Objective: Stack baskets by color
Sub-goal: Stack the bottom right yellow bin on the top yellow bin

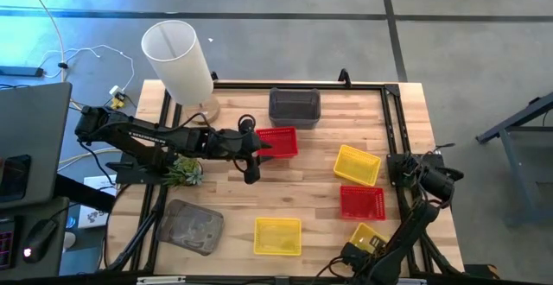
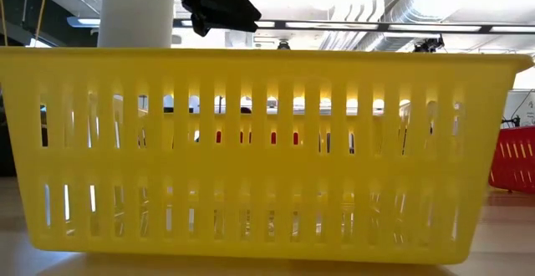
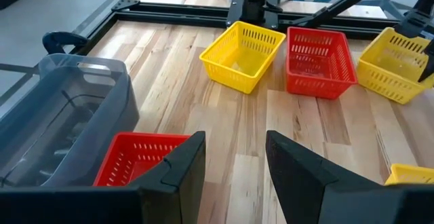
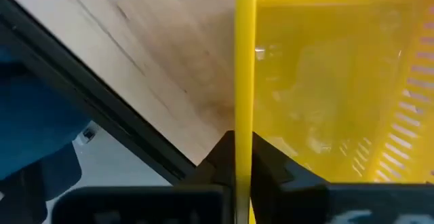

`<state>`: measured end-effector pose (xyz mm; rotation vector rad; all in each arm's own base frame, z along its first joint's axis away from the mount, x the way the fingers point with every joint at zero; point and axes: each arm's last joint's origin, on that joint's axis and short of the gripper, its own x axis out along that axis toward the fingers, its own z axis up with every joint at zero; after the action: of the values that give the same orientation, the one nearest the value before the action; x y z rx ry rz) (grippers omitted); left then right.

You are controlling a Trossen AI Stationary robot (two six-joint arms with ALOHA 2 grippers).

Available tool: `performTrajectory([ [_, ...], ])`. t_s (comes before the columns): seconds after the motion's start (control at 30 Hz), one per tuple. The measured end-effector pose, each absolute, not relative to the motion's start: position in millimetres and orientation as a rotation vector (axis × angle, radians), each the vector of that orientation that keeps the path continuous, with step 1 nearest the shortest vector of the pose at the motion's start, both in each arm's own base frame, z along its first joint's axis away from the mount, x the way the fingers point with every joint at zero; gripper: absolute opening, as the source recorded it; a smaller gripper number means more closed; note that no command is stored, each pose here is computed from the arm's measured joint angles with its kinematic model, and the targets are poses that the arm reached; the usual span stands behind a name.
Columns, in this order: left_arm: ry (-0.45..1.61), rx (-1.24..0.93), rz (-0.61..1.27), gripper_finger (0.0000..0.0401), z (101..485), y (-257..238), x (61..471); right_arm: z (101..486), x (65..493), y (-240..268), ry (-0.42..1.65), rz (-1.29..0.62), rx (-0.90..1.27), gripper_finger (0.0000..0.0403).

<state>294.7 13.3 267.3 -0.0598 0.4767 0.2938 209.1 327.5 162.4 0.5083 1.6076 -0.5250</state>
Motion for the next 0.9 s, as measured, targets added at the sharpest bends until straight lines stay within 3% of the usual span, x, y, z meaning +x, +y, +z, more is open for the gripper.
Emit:
performTrajectory([
  [0.4, 0.491, -0.016, 0.280, 0.0141, 267, 13, 294, 169, 214, 333, 1.582, -0.545, 0.614, 0.0001],
  [0.9, 0.515, 0.070, 0.257, 0.0141, 266, 13, 294, 249, 233, 316, 1.343, -0.663, 0.447, 0.0000],
])
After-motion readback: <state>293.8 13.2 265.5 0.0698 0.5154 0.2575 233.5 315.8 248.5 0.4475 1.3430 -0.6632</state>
